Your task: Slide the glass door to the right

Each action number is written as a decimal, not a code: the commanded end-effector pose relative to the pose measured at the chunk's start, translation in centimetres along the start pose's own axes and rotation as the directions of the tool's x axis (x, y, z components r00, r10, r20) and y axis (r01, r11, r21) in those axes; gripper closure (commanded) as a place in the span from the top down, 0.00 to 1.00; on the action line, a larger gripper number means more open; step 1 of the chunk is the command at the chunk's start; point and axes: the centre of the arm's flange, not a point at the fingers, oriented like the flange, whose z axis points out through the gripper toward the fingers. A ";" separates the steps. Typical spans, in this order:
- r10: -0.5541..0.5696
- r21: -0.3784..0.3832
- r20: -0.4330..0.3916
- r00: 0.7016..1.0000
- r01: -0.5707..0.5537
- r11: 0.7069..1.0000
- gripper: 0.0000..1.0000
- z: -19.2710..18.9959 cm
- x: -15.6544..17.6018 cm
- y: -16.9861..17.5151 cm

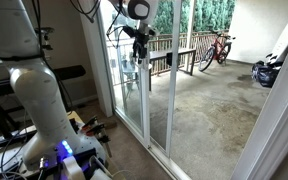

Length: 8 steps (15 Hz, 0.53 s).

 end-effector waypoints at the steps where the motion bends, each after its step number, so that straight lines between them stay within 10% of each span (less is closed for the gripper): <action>1: 0.092 0.115 -0.042 0.995 -0.087 0.990 1.00 1.2 0.3 -1.6; 8: 0.069 0.179 -0.100 0.993 -0.050 0.983 1.00 3.5 -1.5 -6.6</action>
